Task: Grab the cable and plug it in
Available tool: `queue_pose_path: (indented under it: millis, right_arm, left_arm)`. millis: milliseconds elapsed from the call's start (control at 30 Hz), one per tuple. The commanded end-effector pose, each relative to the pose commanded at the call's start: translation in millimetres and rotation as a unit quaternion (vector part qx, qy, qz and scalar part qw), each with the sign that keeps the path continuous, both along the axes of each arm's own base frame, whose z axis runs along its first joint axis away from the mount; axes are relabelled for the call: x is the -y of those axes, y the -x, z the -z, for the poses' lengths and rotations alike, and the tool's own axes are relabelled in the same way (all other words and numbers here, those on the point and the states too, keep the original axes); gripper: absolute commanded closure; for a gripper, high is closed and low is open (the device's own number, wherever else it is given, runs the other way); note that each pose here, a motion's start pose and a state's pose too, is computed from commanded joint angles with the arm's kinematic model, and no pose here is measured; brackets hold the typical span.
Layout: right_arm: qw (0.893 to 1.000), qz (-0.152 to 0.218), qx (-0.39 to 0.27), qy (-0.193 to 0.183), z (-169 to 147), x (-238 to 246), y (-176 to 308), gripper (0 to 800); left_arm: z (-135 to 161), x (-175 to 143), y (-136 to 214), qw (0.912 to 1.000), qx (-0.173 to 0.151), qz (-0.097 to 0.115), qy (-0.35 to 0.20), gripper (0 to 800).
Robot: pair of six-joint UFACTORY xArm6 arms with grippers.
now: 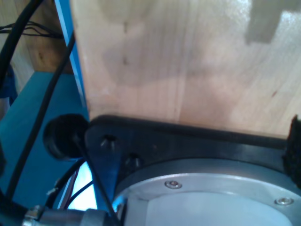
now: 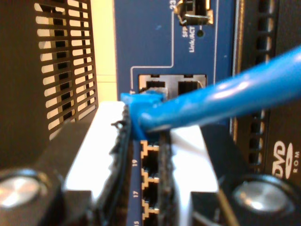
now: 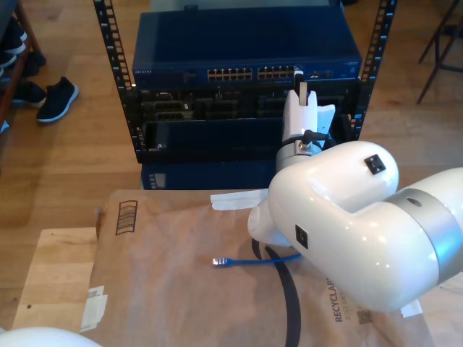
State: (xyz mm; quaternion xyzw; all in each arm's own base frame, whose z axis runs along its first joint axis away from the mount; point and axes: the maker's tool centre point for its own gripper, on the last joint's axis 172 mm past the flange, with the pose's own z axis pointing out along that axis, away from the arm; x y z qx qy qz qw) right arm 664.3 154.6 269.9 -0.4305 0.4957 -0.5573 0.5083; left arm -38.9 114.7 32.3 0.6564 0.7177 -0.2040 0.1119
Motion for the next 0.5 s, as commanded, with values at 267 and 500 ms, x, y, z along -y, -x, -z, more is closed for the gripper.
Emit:
queue_pose_path:
  millis: [267, 500]
  right_arm:
    - [1.000, 0.001, 0.000, 0.000, 0.0, 1.0, -0.2, 800]
    - [1.000, 0.000, 0.001, 0.000, -0.8, 0.2, 0.4, 800]
  left_arm:
    - [-0.3, -0.8, 0.1, 1.0000, 0.000, 0.000, -0.001, 0]
    - [0.0, 0.0, 0.0, 1.0000, 0.000, 0.000, 0.000, 0]
